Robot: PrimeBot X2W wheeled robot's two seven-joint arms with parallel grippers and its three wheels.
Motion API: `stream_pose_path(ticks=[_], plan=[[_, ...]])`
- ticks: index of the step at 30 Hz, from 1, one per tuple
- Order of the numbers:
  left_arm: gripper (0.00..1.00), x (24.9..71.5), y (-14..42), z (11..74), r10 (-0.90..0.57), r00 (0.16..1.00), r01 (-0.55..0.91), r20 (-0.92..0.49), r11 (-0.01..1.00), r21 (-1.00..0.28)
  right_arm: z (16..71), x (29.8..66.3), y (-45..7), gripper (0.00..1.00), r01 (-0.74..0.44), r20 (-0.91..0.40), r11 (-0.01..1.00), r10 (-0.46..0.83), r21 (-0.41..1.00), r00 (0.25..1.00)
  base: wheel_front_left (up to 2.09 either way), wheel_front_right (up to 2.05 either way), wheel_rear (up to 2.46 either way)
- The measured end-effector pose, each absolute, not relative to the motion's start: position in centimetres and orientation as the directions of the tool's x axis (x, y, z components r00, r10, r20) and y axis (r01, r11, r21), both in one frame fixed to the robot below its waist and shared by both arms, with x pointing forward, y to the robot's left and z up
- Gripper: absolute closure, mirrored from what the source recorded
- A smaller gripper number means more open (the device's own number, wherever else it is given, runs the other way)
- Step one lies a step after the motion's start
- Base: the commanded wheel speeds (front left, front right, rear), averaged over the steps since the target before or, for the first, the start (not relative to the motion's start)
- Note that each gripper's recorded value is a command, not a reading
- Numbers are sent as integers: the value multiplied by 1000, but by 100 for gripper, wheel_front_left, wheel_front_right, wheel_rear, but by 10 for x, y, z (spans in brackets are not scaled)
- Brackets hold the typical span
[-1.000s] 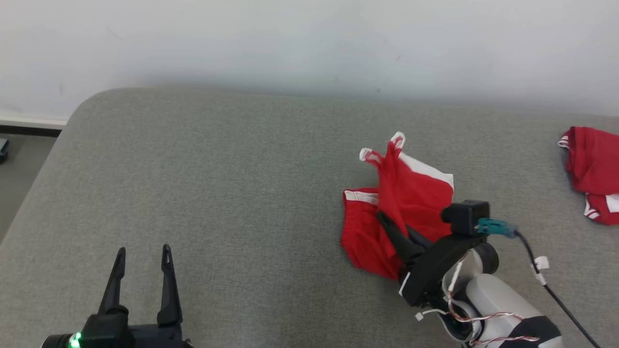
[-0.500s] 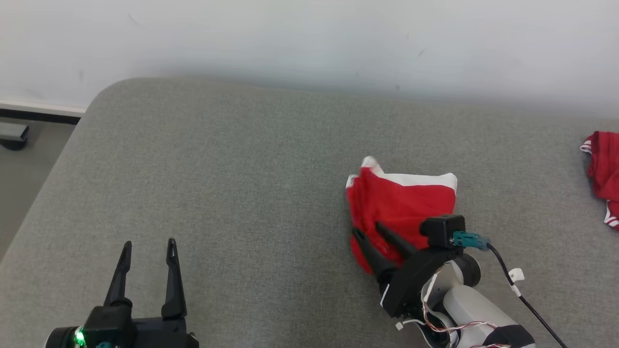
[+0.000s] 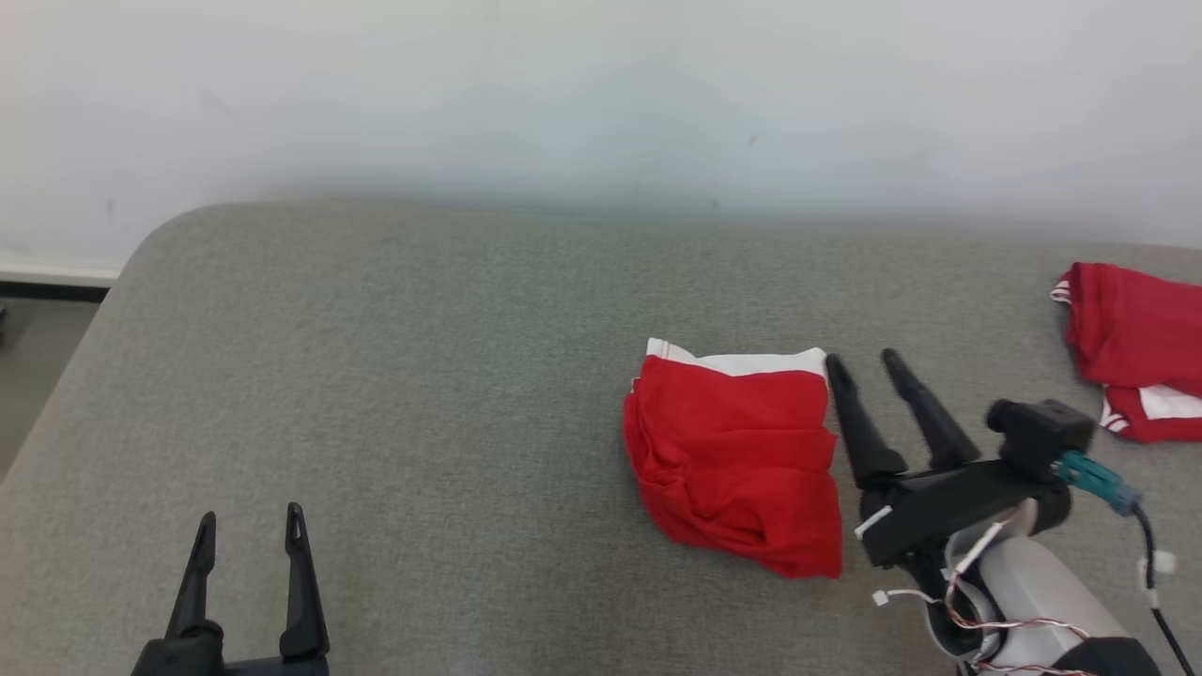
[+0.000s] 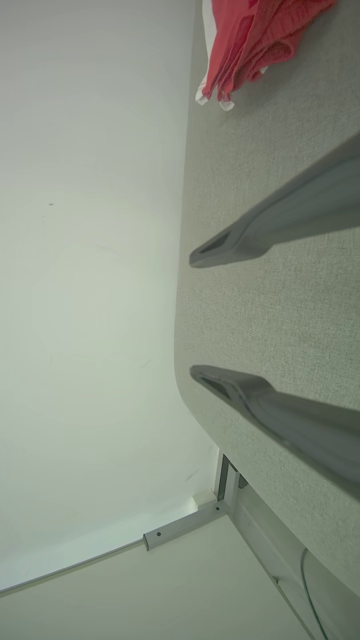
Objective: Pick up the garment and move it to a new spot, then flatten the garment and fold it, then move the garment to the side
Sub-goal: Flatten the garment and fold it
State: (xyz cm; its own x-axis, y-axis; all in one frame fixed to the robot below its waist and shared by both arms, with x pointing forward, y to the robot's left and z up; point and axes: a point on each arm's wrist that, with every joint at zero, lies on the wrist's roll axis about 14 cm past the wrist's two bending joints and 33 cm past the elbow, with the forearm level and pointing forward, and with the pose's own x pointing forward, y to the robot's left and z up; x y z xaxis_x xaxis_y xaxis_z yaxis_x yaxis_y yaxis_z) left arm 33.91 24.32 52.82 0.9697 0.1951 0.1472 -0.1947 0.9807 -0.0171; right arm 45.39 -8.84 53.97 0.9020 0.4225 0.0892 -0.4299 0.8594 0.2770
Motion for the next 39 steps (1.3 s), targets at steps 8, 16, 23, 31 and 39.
stream_pose_path(ticks=[8, 16, 23, 31, 39], plan=[[0, 344, 233, 531, 158, 975, -158, 159, 987, -12, 548, 438, -138, 0, -311, 147, 911, 280, 270, 949, 0, 0, 0], [0, 344, 228, 527, 134, 980, -138, 144, 990, 20, 520, 431, -126, 100, -309, 64, 917, 303, 253, 951, 0, 0, 0], [0, 346, 232, 521, 137, 983, -144, 123, 988, 48, 496, 444, -87, 100, -378, -19, 907, 388, 186, 922, 0, 0, 0], [0, 344, 239, 519, 164, 980, -169, 114, 985, 37, 458, 454, -40, 100, -445, -148, 880, 469, 165, 871, 0, 0, 0], [0, 342, 249, 515, 197, 976, -201, 98, 979, 30, 430, 440, 17, 100, -544, -223, 817, 576, 192, 787, 0, 0, 0]])
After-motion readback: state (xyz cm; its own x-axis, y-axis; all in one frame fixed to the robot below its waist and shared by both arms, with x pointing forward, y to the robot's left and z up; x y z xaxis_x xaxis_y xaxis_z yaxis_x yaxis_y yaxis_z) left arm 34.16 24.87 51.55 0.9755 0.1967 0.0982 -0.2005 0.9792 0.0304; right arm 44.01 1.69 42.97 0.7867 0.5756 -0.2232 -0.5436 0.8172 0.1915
